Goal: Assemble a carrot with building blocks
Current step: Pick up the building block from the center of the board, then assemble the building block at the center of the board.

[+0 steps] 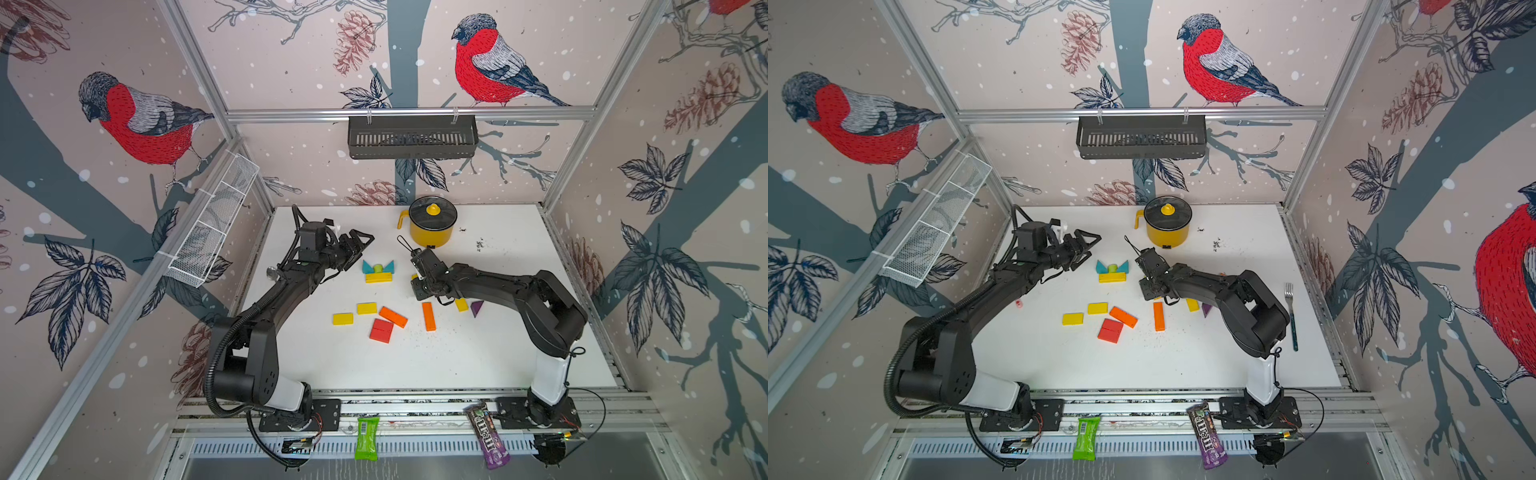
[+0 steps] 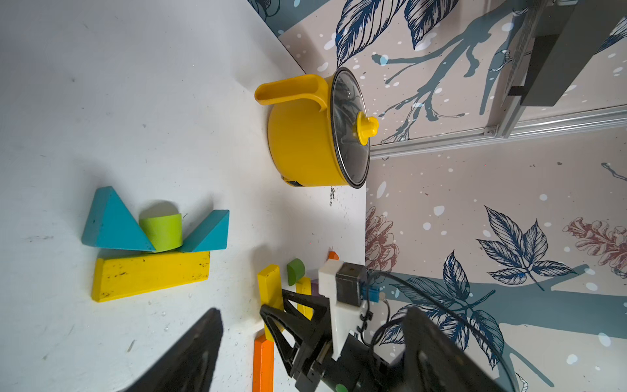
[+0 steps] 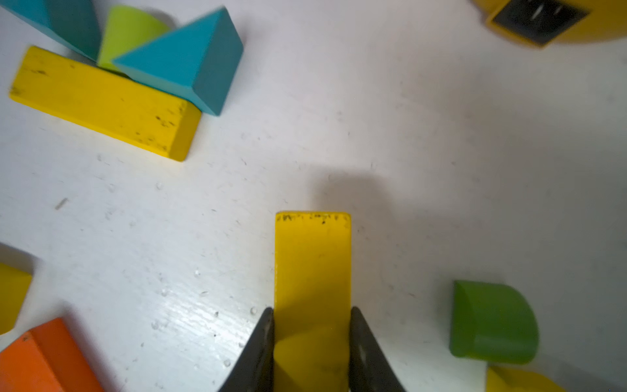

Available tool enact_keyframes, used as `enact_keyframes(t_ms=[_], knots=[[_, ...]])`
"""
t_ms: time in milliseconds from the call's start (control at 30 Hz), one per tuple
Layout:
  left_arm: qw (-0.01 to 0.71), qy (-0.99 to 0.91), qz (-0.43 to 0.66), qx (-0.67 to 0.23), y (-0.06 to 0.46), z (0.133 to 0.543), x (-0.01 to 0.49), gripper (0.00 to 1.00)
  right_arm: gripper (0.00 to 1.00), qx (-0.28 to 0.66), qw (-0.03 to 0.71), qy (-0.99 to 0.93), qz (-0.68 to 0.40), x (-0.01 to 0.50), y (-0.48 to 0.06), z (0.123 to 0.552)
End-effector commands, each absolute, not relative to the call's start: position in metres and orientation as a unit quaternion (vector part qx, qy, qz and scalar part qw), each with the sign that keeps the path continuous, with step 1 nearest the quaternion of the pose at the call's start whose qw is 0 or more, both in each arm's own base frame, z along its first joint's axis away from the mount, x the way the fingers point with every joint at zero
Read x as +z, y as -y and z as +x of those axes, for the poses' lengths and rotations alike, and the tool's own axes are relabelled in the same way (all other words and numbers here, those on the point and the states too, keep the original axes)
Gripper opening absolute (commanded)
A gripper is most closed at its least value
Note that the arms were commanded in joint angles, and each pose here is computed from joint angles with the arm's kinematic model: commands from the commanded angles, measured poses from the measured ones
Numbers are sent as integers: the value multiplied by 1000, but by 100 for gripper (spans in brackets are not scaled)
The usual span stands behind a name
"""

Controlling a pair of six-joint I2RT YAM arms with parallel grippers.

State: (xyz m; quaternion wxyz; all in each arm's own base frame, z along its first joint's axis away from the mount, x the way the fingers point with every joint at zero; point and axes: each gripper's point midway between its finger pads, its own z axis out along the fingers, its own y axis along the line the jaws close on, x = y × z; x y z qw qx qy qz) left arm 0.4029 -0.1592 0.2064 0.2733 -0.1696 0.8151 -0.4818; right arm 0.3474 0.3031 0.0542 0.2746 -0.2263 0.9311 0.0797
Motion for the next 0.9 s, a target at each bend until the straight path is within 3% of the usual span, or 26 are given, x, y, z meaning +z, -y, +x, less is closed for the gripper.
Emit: enact_keyframes(t_ms=[0,133,400,867], knots=[[289,-805,-178,-486,147,408,216,84,25,76,315,-902,-286,79,-319,349],[302,-801,-196,-479,130,413,218,84,25,112,335,-847,-397,99,-370,324],[301,-801,-202,-477,125,415,215,84,25,116,304,-792,-516,73,-441,302],[302,-797,-205,-482,124,414,217,84,30,57,283,-793,-536,32,-447,320]])
